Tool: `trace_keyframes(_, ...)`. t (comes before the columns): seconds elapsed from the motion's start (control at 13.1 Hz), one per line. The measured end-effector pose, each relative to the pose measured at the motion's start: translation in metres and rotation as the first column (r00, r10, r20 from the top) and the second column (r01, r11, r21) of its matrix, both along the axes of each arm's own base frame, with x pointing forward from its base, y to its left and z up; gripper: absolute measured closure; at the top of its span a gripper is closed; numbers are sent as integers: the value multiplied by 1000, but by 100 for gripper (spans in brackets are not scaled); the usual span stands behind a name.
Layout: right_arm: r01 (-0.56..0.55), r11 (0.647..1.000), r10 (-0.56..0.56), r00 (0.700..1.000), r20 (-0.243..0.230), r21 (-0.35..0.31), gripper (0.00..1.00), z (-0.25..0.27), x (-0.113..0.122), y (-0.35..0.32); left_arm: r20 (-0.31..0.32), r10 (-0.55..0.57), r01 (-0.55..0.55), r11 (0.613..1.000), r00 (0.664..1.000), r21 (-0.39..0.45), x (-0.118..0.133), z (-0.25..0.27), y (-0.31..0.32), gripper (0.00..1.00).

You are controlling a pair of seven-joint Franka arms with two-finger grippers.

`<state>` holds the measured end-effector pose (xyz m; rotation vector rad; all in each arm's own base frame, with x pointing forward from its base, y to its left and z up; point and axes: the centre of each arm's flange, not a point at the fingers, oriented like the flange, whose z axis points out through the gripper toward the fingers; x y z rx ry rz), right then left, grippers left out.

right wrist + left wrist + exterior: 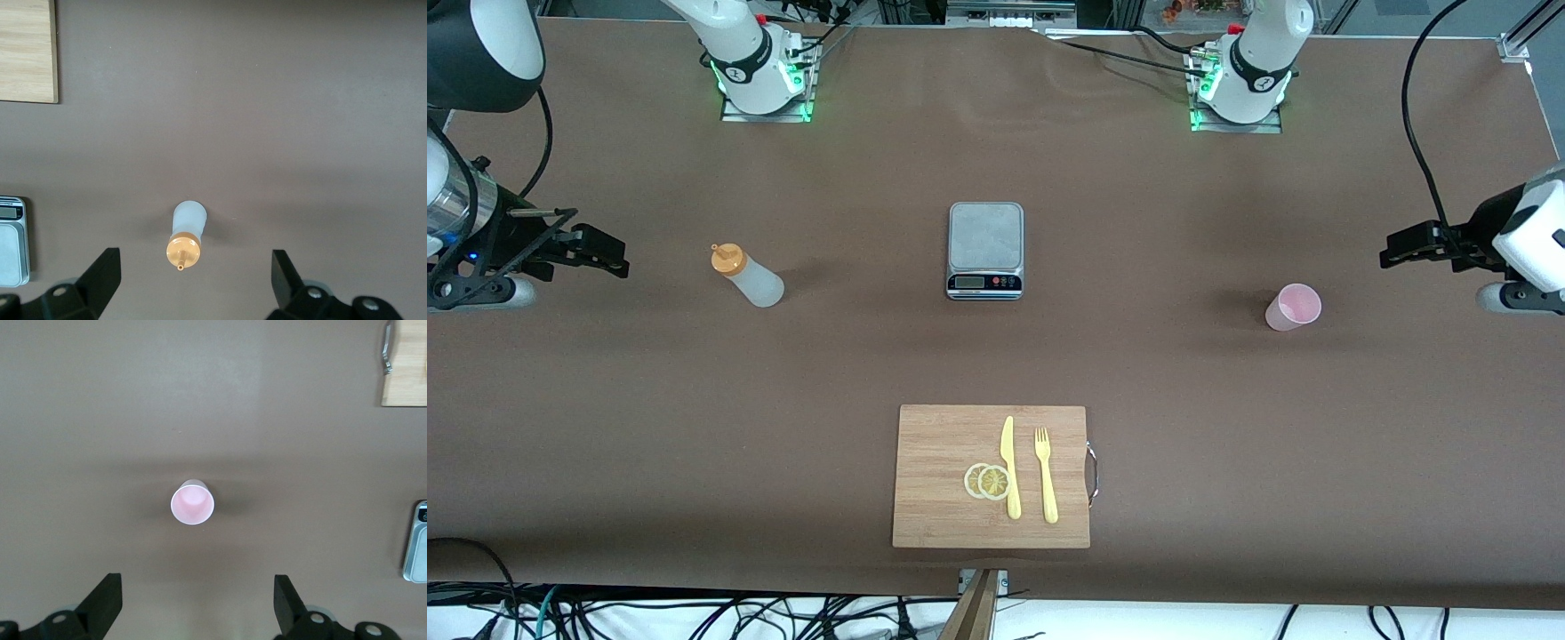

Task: Add sauce to pink cup with both arms
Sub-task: 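Reach the left gripper down and grasp the pink cup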

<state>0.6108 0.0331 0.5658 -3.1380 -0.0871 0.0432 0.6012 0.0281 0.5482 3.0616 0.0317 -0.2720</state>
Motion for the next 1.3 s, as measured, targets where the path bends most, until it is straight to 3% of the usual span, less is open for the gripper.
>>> trace_keyframes(0.23, 0, 1000, 0, 1000, 0, 0, 0, 0, 0, 0, -45, -6, 6, 1000, 999, 0, 6, -29, 10, 0)
trace_keyframes(0.61, 0, 1000, 0, 1000, 0, 0, 0, 0, 0, 0, -43, -42, 43, 999, 998, 15, 16, -106, 26, 0)
trace_keyframes(0.92, 0, 1000, 0, 1000, 0, 0, 0, 0, 0, 0, -43, -62, 63, 998, 997, 8, 0, -184, 35, 0)
trace_keyframes(1.3, 0, 1000, 0, 1000, -1, 0, 0, 0, 0, 0, -30, -53, 53, 998, 998, 14, -22, -239, 42, 2)
